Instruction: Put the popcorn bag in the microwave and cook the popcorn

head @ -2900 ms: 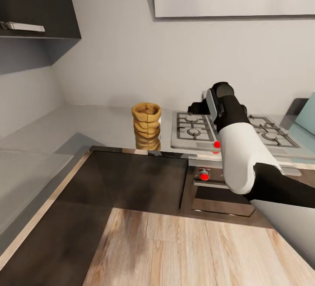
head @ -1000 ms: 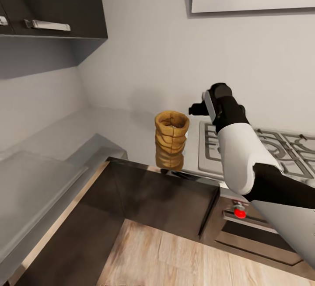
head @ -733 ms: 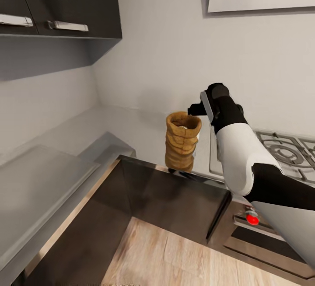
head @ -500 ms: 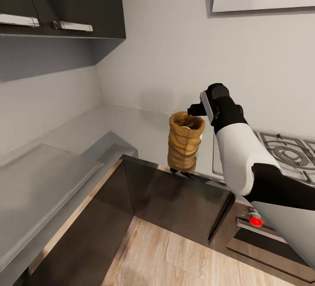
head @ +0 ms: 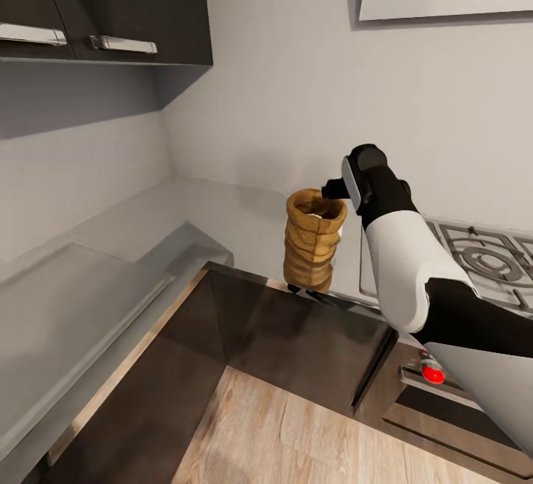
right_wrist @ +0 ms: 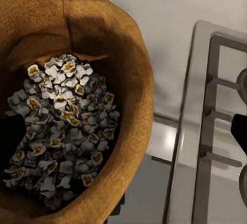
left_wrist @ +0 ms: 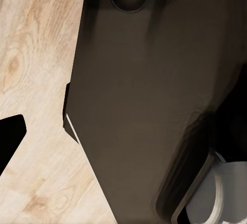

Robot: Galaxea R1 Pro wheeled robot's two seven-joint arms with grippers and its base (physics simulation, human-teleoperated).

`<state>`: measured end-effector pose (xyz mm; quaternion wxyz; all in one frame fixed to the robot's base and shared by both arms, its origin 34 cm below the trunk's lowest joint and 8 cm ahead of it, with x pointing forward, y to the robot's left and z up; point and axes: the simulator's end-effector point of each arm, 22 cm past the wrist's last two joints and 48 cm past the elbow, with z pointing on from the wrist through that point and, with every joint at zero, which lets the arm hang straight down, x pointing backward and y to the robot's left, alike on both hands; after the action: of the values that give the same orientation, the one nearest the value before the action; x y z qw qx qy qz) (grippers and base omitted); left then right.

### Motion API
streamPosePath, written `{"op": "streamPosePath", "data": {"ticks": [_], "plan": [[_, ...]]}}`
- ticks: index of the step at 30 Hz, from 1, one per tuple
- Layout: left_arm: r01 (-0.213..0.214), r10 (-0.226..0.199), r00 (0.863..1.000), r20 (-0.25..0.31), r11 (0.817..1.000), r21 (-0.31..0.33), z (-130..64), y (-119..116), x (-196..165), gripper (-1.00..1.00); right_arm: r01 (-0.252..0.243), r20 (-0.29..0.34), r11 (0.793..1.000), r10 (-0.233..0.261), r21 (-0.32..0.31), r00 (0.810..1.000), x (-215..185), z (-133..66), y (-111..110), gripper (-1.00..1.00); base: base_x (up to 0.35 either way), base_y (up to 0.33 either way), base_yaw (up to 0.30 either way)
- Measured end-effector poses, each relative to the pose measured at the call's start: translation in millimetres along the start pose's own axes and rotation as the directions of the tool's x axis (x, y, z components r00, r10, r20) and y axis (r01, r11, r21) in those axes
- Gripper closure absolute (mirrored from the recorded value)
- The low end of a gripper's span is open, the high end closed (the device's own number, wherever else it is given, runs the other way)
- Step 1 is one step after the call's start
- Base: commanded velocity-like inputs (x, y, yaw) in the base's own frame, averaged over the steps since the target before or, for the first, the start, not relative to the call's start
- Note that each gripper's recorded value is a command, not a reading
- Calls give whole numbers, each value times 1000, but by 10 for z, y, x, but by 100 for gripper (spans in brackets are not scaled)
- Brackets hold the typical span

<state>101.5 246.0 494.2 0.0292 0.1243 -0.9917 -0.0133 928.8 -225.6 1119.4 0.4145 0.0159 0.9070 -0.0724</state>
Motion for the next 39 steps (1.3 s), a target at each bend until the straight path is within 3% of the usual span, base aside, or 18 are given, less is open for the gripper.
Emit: {"op": "streamPosePath", "data": {"ticks": [27, 36, 39], "plan": [[0, 0, 1000, 0, 1000, 0, 0, 0, 0, -100, 4, -24, 1000, -3, 24, 1000, 84, 50, -34, -100, 30, 0, 0], [0, 0, 1000, 0, 1000, 0, 0, 0, 0, -100, 8, -57, 1000, -7, 22, 998, 293, 156, -10, -100, 0, 0, 0], [0, 0, 1000, 0, 1000, 0, 0, 0, 0, -100, 13, -95, 1000, -11, 20, 995, 544, 272, 14, -100, 0, 0, 0]]}}
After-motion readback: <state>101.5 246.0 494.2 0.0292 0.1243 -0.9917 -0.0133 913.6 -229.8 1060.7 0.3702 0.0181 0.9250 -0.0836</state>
